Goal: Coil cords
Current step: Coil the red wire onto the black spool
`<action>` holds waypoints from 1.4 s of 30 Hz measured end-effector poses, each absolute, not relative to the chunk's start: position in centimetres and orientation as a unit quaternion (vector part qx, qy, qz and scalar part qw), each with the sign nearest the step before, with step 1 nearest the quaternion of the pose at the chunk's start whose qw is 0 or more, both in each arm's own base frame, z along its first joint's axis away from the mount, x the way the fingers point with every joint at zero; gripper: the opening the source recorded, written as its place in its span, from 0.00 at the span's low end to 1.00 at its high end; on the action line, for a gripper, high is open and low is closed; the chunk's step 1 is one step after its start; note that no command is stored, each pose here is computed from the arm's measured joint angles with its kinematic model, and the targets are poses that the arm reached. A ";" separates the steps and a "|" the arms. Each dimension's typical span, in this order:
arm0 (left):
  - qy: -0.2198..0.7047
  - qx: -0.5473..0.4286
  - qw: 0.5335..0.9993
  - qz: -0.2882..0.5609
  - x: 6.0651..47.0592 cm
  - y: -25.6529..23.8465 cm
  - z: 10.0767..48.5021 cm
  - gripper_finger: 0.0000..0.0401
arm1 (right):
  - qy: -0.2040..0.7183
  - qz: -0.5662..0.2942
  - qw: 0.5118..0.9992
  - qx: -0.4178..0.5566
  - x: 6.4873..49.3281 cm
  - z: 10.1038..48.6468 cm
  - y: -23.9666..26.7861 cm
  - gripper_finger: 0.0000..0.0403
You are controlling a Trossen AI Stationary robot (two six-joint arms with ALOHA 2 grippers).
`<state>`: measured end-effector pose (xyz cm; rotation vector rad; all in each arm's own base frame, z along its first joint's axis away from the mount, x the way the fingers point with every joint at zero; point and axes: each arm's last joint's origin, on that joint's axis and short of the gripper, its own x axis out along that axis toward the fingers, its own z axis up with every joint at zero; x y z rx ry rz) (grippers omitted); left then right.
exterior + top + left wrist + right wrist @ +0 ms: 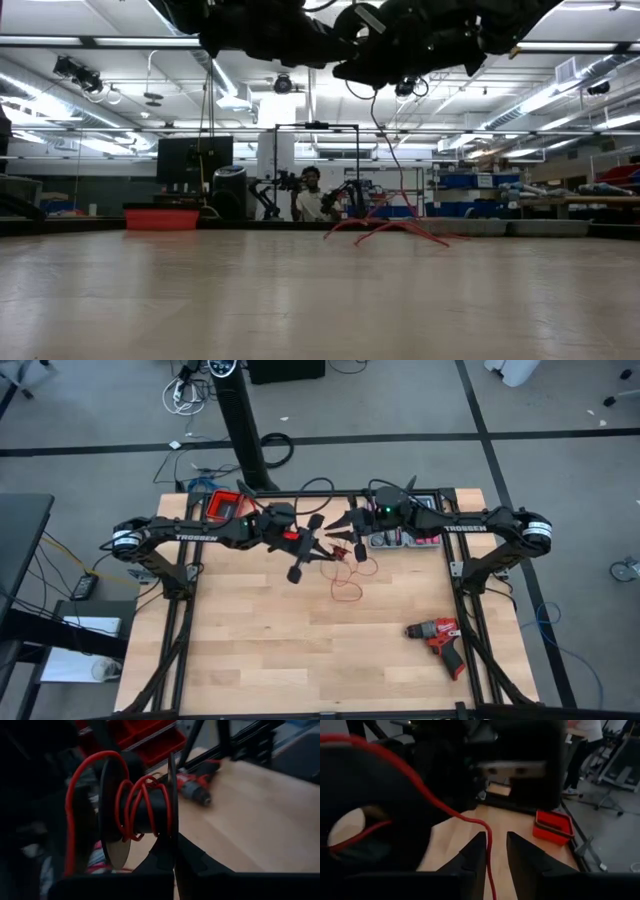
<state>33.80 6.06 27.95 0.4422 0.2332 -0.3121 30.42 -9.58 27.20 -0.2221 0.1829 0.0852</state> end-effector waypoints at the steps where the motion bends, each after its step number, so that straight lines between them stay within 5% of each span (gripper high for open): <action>1: 0.113 0.225 0.957 -0.144 33.8 6.1 28.0 0.00 | 0.093 0.042 0.989 -0.110 30.5 27.1 -9.7 0.18; 18: 0.111 0.257 0.954 -0.103 33.9 6.4 28.3 0.00 | 0.072 0.068 0.987 -0.127 30.7 26.5 -11.1 0.18; 28: 0.076 0.276 0.953 -0.097 34.1 6.4 29.0 0.00 | 0.068 0.102 0.986 -0.112 30.6 26.4 -11.2 0.01; 42: 0.064 0.279 0.953 -0.097 34.1 6.4 29.2 0.00 | 0.058 0.116 0.985 -0.112 30.8 26.5 -10.7 0.00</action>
